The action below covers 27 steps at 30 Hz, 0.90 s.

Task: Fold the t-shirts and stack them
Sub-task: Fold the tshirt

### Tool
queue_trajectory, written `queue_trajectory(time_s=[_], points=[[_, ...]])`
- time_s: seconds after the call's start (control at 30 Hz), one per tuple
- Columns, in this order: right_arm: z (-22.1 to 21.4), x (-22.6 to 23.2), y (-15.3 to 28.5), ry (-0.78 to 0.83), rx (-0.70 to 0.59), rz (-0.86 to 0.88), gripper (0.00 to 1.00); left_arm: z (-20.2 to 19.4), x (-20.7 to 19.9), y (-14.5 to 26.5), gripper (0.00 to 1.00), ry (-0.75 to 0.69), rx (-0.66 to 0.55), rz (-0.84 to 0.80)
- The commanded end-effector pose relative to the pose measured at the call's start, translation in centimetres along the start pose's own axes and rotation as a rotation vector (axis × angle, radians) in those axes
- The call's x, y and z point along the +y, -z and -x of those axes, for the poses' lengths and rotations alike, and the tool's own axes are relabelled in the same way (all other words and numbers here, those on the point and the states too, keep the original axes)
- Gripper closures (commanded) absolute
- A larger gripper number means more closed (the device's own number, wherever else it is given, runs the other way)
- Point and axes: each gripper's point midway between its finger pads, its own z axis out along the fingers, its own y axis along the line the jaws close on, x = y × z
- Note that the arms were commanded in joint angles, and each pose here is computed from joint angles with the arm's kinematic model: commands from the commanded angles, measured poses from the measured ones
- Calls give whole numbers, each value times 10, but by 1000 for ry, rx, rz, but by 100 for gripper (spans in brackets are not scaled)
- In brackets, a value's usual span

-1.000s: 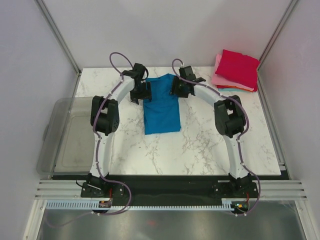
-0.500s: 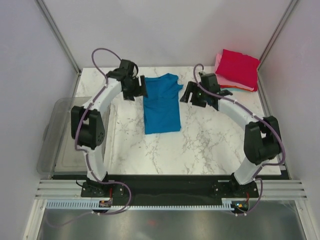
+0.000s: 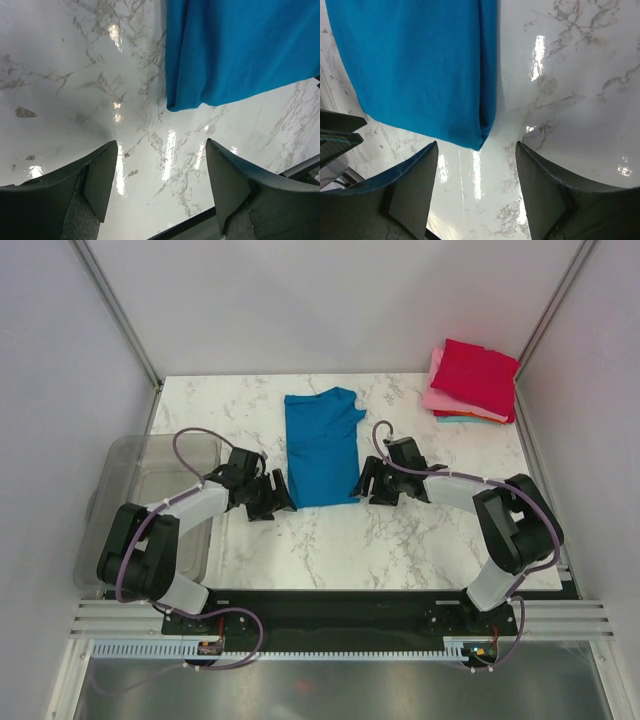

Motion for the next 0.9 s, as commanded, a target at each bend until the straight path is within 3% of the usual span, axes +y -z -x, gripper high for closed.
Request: queue_trajectory(time_s=[0.0,0.23,0.37,0.57,0.67,0.7,0.73,0.87], points=[[9,7,-11,-5,-48,42,30,24,-30,3,23,19,-126,-157],[6,-1,-23,-17,-36,26,49,18,-21,-13,27,65,-145,-160],[5,-1,-28,-14,-27,34,65,23,-22,-22,30,68,-156,-173],[2,-4,-33,-16,-16,37,81,21,-20,-35,55,90,-153,-190],[0,-6,-35,-16,-10,36,94,25,-21,-39,73,89,-168,-196],[-1,-6,-36,-16,-9,37,97,27,-22,-39,88,84,-172,-200],[1,-5,-35,-14,-12,43,100,28,-24,-39,95,81,-174,-204],[6,-4,-18,-8,-58,31,100,34,-42,-20,98,39,-217,-241]])
